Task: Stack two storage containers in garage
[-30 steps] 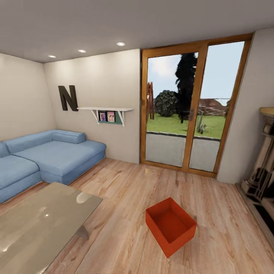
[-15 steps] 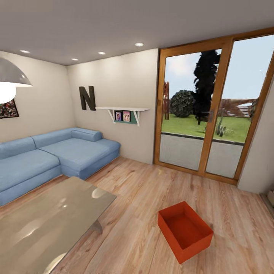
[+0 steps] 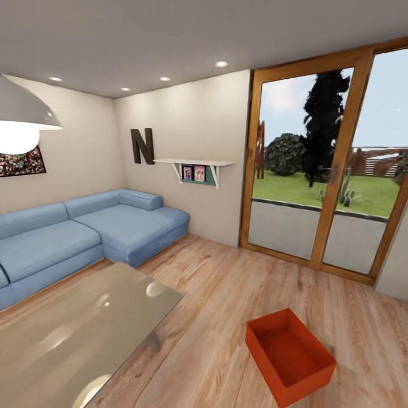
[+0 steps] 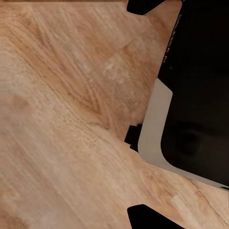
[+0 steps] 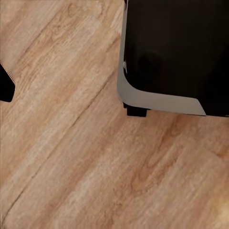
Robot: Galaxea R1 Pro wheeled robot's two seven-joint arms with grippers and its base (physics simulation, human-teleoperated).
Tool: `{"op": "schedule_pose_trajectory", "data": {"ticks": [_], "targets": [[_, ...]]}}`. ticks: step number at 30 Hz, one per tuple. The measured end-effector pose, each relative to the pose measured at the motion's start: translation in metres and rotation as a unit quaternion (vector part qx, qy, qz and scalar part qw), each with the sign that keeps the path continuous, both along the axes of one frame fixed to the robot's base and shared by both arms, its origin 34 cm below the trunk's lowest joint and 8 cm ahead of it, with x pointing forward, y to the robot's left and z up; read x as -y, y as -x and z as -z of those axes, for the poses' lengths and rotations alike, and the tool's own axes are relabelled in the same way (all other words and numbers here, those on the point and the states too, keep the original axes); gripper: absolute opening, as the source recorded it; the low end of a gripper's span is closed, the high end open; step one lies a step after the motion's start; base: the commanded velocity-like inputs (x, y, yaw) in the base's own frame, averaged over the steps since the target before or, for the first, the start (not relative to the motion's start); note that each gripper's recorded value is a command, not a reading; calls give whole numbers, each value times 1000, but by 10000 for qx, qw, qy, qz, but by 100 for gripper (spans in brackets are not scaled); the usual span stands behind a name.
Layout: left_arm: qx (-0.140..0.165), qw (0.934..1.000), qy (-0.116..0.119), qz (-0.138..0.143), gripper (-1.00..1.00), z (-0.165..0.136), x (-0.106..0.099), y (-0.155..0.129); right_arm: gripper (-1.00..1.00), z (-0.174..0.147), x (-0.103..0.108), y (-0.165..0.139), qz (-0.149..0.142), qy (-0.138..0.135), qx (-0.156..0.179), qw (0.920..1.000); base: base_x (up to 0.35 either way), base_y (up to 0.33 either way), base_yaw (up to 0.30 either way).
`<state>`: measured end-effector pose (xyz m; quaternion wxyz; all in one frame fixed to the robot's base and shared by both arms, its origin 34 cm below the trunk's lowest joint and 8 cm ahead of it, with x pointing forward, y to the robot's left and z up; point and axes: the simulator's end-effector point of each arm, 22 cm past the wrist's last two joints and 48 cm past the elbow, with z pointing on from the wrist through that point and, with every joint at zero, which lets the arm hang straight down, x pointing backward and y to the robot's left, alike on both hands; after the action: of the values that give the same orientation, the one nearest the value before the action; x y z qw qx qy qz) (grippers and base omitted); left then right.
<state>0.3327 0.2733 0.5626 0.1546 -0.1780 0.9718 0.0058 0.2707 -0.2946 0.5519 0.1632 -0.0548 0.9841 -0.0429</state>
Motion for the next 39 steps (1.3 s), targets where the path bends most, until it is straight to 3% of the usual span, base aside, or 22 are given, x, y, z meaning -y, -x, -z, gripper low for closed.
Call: {"op": "schedule_pose_trajectory", "data": {"ticks": [16, 39], "targets": [[6, 10000, 0, 3, 100, 0, 0, 0, 100, 0, 0, -1, 24, -3, 15, 10000, 321, 0, -9], [6, 10000, 0, 5, 100, 0, 1, 0, 100, 0, 0, -1, 44, -3, 18, 10000, 288, 175, -233]]}}
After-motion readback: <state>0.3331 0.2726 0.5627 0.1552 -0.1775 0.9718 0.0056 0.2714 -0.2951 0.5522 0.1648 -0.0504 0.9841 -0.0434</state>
